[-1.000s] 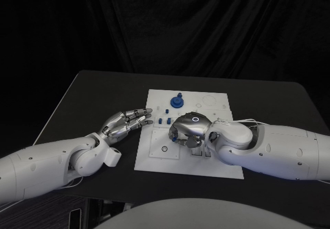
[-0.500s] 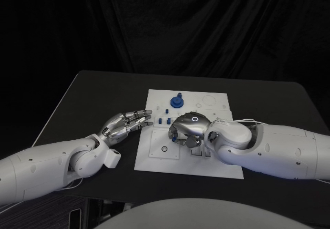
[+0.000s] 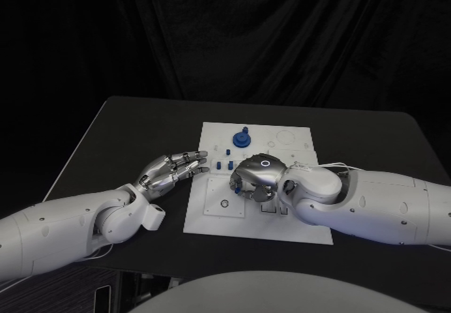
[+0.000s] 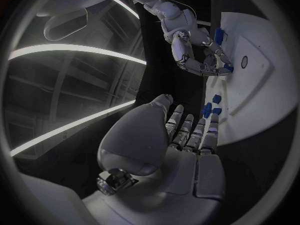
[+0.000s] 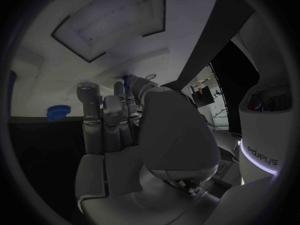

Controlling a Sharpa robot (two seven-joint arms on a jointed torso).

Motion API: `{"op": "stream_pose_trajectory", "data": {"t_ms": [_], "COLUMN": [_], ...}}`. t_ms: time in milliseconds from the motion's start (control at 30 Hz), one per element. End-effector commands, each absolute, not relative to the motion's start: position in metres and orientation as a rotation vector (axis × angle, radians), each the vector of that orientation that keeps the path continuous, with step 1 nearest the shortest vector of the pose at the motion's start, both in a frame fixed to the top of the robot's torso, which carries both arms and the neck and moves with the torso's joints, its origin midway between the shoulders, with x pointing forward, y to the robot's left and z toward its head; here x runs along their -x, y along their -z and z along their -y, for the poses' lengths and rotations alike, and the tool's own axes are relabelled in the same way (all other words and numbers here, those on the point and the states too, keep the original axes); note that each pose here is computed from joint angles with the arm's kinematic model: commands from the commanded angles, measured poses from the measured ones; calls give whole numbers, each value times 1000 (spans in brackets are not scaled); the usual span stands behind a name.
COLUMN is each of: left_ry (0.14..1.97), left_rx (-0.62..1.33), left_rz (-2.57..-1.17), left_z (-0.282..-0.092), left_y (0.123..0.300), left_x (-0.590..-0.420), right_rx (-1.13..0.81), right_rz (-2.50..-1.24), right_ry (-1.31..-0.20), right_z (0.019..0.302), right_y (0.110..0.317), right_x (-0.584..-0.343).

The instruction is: Assemble the parts on the task board

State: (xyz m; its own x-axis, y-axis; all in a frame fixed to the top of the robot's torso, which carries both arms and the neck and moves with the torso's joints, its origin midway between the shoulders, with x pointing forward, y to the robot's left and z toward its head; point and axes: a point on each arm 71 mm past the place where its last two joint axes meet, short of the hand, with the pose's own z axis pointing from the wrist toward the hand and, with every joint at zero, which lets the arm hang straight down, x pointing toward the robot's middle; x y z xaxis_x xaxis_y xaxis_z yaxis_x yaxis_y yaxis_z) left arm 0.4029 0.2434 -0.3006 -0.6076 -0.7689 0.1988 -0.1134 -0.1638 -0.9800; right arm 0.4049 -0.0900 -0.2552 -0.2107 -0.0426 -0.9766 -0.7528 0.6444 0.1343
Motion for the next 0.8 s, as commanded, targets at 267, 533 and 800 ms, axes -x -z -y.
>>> {"op": "stream_pose_trajectory", "data": {"t_ms": [267,533,800], "left_ry": [1888,1887,1882], "left_rx": [983,984,984], "left_rz": [-1552,-1553,-1551], "left_z": [-243,-242,-244], "left_y": [296,297,297], "left_x": [-403,-403,-402], "right_rx": [665,666,622], "right_rz": [-1708,-1709,-1659], "right_ry": [-707,-709,-717], "right_z": [91,92,105], "right_y": [261,262,252], "right_x": [-405,-405,-405]}}
